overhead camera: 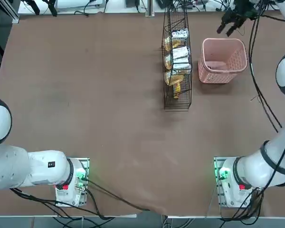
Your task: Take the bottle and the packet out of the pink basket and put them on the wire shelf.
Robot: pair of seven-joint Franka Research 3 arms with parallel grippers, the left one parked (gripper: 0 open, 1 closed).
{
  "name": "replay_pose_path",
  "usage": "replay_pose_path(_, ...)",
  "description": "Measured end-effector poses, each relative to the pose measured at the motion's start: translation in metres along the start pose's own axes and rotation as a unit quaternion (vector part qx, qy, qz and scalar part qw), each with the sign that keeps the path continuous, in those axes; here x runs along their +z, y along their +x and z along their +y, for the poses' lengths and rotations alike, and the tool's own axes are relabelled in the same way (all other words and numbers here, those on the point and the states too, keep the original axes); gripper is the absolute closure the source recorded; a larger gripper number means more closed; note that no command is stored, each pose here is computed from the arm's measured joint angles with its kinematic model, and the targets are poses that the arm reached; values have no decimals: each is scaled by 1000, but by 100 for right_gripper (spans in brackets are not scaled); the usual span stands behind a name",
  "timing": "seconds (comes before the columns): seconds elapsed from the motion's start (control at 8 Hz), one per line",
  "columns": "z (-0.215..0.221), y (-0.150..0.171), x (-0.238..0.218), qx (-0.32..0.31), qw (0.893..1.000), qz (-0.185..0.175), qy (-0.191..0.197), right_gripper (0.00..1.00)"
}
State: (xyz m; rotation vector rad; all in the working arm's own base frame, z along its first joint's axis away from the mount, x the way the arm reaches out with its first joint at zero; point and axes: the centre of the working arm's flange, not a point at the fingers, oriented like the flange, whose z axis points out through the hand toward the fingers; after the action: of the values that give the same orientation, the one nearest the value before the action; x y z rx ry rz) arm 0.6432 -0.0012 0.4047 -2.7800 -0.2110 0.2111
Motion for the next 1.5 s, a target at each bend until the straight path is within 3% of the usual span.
replay_pose_path(0.75,-30,-9,86,86,993,15,-77,4)
replay_pose_path(1.5,-24,-35,152,83,989,46,-117,4)
